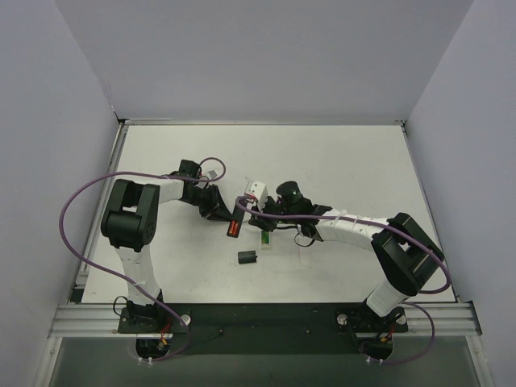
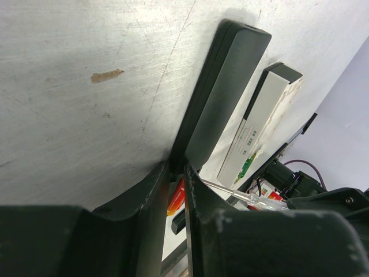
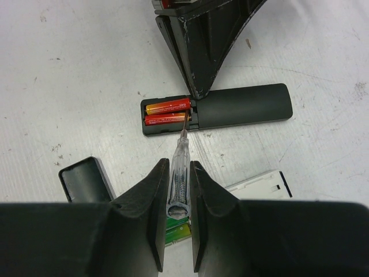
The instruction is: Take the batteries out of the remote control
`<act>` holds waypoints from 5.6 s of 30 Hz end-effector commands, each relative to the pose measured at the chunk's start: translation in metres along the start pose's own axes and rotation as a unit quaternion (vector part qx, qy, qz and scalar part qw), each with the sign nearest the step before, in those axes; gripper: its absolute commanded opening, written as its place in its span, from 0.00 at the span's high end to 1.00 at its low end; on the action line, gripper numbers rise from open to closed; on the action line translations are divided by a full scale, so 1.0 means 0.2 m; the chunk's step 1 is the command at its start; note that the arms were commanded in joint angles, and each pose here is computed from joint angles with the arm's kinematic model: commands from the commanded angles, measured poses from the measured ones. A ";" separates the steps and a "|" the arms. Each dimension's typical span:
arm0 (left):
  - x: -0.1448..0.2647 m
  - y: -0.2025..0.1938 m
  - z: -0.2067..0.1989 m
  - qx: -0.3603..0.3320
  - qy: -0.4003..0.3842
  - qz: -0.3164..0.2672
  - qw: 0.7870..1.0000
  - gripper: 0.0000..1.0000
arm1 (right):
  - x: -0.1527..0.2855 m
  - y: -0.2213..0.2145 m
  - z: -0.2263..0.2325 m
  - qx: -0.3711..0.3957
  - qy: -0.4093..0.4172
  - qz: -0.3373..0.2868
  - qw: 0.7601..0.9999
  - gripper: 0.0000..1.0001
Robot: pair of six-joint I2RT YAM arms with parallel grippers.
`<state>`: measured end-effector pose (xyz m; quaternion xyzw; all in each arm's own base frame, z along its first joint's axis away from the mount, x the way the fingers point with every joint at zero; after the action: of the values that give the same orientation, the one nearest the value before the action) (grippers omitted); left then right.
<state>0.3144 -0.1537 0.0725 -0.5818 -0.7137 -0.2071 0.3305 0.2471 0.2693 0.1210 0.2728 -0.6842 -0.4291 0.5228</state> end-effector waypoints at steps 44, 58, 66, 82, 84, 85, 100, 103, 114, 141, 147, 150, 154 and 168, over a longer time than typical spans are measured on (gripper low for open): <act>-0.09 -0.11 0.04 -0.031 0.071 0.032 0.996 0.67 | -0.06 -0.18 0.26 -0.108 -0.009 -0.025 0.994 1.00; 0.09 -0.12 -0.16 -0.183 0.169 -0.008 0.968 0.53 | -0.01 -0.19 0.21 -0.115 -0.017 0.000 0.993 1.00; 0.08 -0.15 -0.15 -0.169 0.152 -0.003 0.974 0.54 | 0.05 -0.20 0.13 -0.101 -0.034 0.015 0.994 1.00; 0.06 -0.20 -0.15 -0.114 0.048 0.022 0.992 0.64 | 0.13 -0.12 0.11 -0.088 0.038 0.035 0.995 1.00; 0.09 -0.19 -0.16 -0.113 0.033 0.017 0.993 0.64 | 0.12 -0.09 0.11 -0.086 0.050 0.021 0.995 1.00; 0.10 -0.19 -0.18 -0.113 0.026 0.011 0.993 0.64 | 0.11 -0.08 0.11 -0.086 0.052 0.016 0.995 1.00; 0.27 -0.10 -0.02 -0.055 0.073 -0.074 0.993 0.57 | 0.07 0.00 0.13 -0.079 0.056 0.010 0.995 1.00; 0.32 -0.08 0.03 -0.041 0.125 -0.107 0.985 0.56 | 0.07 -0.01 0.12 -0.080 0.049 0.017 0.995 1.00; 0.61 -0.09 0.18 0.077 0.295 -0.267 0.914 1.00 | 0.01 0.13 0.27 -0.049 0.065 0.005 0.997 1.00; 0.41 -0.34 0.32 0.113 0.231 -0.160 0.953 1.00 | 0.24 0.12 0.19 -0.046 -0.084 0.025 0.995 1.00; 0.50 -0.27 0.23 0.084 0.216 -0.198 0.952 1.00 | 0.26 0.13 0.21 -0.060 -0.084 0.036 0.994 1.00; 0.55 -0.20 0.13 0.046 0.191 -0.232 0.953 0.67 | 0.29 0.14 0.20 -0.073 -0.099 0.055 0.991 1.00; 0.52 -0.14 0.00 0.002 0.141 -0.229 0.963 0.57 | 0.33 0.14 0.17 -0.081 -0.127 0.082 0.985 1.00; 0.15 -0.21 -0.13 -0.056 0.067 -0.080 0.993 0.66 | 0.53 0.14 0.21 -0.106 -0.145 0.113 0.977 1.00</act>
<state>0.2751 -0.1490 0.1156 -0.4950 -0.7084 -0.3432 0.3679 0.1766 0.2177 0.1741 0.0903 -0.7231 -0.4606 0.5069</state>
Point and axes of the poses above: each gripper's point midway between its finger pads, its own x axis back along the fingers, its own z axis along the line the jaws close on, y = z × x, the point moved 8 cm from there along x, back along the fingers, and after that the axes turned 4 degrees about x, right-handed, at the moved point
